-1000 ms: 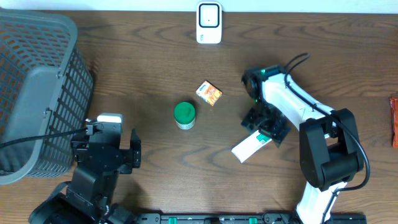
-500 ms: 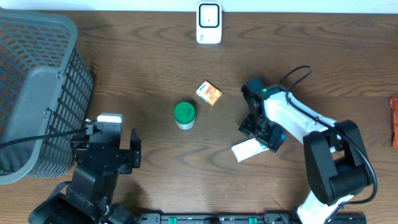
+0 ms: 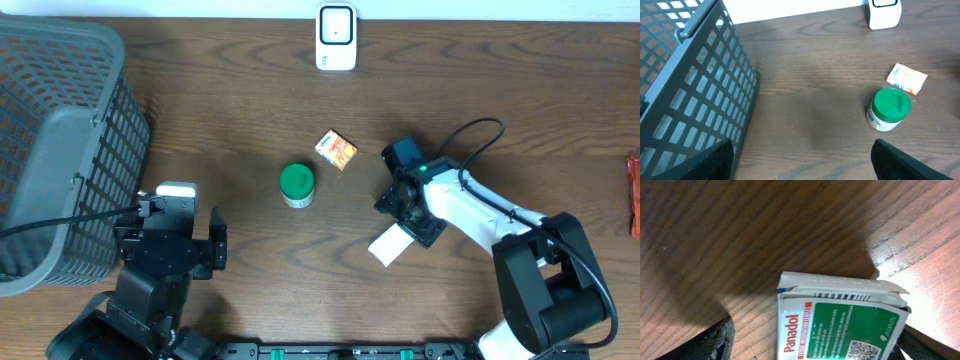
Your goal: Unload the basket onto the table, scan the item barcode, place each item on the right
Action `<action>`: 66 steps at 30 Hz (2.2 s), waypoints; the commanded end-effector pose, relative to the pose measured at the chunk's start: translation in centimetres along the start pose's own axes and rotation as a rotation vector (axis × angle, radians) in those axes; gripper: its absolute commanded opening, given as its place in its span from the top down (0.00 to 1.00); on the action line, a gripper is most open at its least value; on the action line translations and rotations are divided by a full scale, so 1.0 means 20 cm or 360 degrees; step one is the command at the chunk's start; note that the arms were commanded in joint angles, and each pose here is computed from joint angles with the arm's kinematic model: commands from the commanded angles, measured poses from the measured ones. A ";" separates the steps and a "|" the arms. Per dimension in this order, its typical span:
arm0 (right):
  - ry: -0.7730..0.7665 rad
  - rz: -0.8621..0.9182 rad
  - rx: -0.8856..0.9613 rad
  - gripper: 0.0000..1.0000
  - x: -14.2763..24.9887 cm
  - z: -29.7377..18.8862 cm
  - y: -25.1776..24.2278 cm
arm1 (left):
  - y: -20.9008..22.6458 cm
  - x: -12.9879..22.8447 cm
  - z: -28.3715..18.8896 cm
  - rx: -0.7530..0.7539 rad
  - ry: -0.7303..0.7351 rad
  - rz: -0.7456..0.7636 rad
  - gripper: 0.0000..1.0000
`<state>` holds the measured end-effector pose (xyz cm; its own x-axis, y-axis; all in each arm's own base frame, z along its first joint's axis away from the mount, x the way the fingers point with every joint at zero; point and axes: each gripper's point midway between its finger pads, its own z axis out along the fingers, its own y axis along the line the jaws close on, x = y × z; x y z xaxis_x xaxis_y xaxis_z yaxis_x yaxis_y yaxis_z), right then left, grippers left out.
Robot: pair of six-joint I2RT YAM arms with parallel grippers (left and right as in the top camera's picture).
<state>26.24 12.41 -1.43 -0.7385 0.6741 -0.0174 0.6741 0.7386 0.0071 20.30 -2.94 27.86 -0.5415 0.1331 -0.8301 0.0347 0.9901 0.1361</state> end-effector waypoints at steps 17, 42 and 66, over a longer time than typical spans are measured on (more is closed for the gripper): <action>0.0365 -0.0119 0.0314 0.08 0.29 0.29 -0.28 | 0.01 0.00 0.00 -0.0012 -0.0003 -0.0006 0.12; 0.0627 0.0276 0.0123 0.21 0.52 0.27 -0.08 | 0.01 0.00 0.00 -0.0012 -0.0003 -0.0006 0.12; 0.0026 -0.0076 0.0198 0.13 0.07 -0.14 0.21 | 0.01 0.00 0.00 -0.0012 -0.0003 -0.0006 0.12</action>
<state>25.55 17.84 0.37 -0.7155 0.6861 0.1315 0.6798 0.7272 -0.0954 20.30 -2.94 27.86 -0.5415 0.1331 -0.8301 0.0347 0.9901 0.1361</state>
